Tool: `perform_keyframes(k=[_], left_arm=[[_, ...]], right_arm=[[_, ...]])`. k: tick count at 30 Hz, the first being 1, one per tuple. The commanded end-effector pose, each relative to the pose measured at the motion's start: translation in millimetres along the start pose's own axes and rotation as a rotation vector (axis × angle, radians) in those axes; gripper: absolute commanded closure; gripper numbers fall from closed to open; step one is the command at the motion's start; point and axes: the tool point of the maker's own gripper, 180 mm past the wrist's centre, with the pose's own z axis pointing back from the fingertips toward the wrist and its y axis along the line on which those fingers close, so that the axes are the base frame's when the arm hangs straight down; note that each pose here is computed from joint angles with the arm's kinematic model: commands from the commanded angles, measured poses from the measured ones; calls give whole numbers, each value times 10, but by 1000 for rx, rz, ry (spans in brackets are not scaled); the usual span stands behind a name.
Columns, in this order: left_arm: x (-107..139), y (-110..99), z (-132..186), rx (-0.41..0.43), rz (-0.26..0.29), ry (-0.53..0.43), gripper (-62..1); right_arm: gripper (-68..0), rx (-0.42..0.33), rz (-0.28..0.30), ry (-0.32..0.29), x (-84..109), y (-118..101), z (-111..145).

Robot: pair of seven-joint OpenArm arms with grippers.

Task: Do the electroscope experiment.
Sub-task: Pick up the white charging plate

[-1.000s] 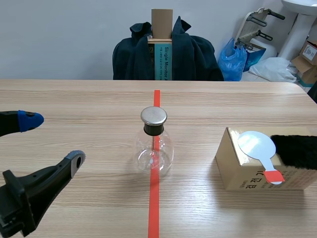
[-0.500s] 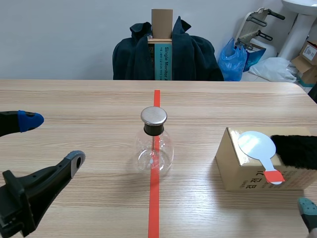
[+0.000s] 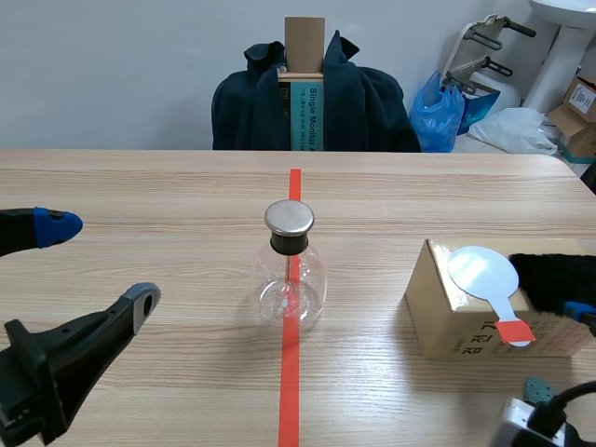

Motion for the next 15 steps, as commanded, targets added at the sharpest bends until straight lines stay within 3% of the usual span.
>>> perform_keyframes(k=[1,10,15], left_arm=[[93,-22,-5,0,3,-33,-615],[97,-21,-5,0,2,-35,-615],[97,-21,-5,0,2,-35,-615]], right_arm=[[-582,-41,30,-28,29,-153,-51],[-582,-62,48,-85,221,-194,-139],[-582,-136,77,-93,244,-335,-129]])
